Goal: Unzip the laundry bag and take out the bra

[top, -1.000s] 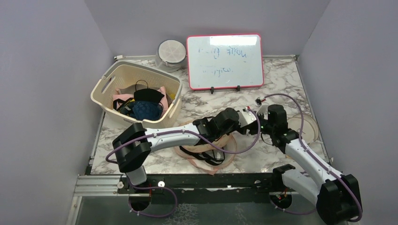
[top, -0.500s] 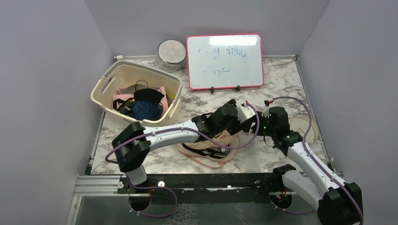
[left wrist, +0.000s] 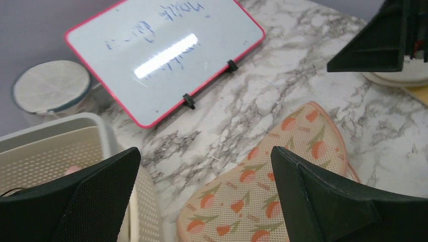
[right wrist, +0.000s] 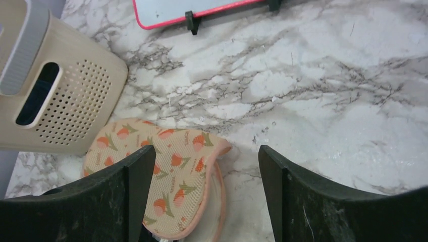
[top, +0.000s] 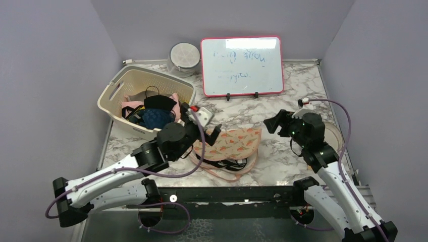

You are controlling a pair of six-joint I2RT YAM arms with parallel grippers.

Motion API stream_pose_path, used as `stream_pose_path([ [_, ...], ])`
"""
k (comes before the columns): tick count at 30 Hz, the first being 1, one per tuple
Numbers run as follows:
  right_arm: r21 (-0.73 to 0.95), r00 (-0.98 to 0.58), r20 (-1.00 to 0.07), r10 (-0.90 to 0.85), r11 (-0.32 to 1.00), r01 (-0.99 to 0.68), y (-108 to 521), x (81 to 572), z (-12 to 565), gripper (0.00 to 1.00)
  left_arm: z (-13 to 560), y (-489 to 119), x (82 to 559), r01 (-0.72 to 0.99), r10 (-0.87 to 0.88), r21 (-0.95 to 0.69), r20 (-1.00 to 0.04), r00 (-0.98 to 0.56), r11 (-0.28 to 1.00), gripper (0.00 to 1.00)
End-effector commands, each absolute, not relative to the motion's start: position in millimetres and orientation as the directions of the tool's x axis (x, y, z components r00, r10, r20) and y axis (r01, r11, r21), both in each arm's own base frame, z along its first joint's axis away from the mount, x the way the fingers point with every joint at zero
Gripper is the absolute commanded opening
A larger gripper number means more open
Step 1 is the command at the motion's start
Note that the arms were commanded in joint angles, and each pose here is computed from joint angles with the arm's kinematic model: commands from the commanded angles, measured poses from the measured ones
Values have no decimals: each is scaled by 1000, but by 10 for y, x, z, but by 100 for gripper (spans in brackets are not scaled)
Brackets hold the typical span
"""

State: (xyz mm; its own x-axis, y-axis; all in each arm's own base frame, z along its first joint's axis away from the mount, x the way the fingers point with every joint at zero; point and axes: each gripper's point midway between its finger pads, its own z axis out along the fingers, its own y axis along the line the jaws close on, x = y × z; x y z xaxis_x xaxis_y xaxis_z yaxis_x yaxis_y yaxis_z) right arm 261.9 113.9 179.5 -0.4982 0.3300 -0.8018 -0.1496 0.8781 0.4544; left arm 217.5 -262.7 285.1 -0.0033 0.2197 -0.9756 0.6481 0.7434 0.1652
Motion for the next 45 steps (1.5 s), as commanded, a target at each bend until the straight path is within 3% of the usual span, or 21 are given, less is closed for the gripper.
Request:
stream_pose_path([
  [1,385,-378,-883,279,890,-243,1134,2703,2227,73,3278,-1992,2202,482,132,150,-989,72,863,99],
  [5,377,-363,-910,200,766,-521,1592,2652,2451,74,3689,-1629,2165,390,84,158,-976,200,907,99],
  [9,347,-376,-922,93,629,-696,2084,2512,2441,80,3845,-1349,2149,304,60,132,-970,236,944,99],
  [13,147,-267,-951,-156,531,-835,2687,2210,2153,81,3742,-1219,2105,285,25,97,-969,245,953,99],
  [16,-58,-109,-912,-396,385,-921,3012,1933,1843,83,3648,-1180,2087,285,25,91,-974,226,954,99],
  [22,-406,131,-649,-750,196,-892,2988,1942,1324,77,3479,-1210,2129,270,79,131,-978,193,954,99],
  [28,-491,284,-475,-833,-17,-871,2890,1780,996,58,3379,-1335,2185,284,149,189,-976,156,940,99],
  [38,-584,321,-359,-876,-57,-810,2904,1790,746,52,3355,-1360,2177,298,145,185,-978,153,936,99],
  [42,-642,314,-374,-873,-1,-766,2939,1898,855,42,3366,-1335,2167,295,134,176,-979,156,939,99],
  [45,-644,334,-415,-847,14,-765,3004,1877,948,41,3365,-1315,2160,291,128,169,-979,156,942,99],
])
